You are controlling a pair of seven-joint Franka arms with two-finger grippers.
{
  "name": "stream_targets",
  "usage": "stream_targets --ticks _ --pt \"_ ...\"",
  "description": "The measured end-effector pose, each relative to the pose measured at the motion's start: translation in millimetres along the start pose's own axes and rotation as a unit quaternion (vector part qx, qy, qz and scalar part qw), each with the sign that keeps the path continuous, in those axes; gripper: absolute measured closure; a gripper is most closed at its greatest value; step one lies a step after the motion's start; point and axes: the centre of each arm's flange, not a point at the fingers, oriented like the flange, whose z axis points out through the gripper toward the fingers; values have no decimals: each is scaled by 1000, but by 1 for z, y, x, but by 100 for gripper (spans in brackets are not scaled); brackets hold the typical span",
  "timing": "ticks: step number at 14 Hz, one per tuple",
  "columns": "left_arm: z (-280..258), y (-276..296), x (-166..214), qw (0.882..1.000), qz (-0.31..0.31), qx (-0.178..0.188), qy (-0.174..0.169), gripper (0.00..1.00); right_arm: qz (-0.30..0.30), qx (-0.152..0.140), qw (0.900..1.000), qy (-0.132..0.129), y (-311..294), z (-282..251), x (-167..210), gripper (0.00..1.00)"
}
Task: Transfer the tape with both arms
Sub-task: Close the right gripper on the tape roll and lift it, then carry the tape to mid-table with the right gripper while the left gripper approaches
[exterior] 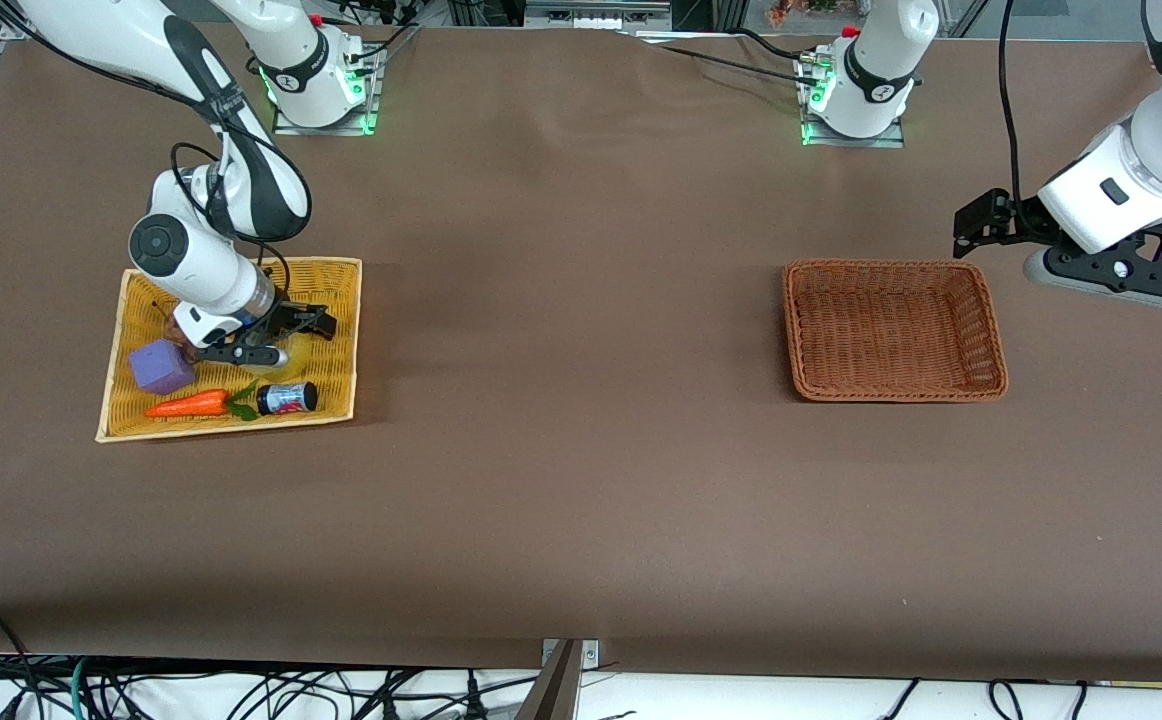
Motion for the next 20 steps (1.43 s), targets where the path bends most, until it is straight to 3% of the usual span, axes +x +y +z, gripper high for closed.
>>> stream_targets --ticks 1,2,8,11,14,17,20 --pt "0 0 0 1000 0 0 0 0 -3 0 1000 0 0 1 0 0" --pt "0 0 0 1000 0 0 0 0 -11 0 1000 0 0 1 0 10" --pt "0 -10 -2 1000 -10 -1 -3 0 -61 -1 998 0 5 0 1 76" --pt "0 -10 -2 1000 -10 -1 -3 0 -64 -3 998 -6 5 -5 5 78" --pt "1 -10 -2 1000 -10 -1 -4 0 -76 -7 997 -25 -13 -53 23 78" --pt "1 -10 -2 1000 -10 -1 -4 0 -73 -6 997 -33 -82 -137 37 78" --pt "0 -10 -2 1000 -10 -1 -4 0 -31 13 999 -5 -187 -195 26 78"
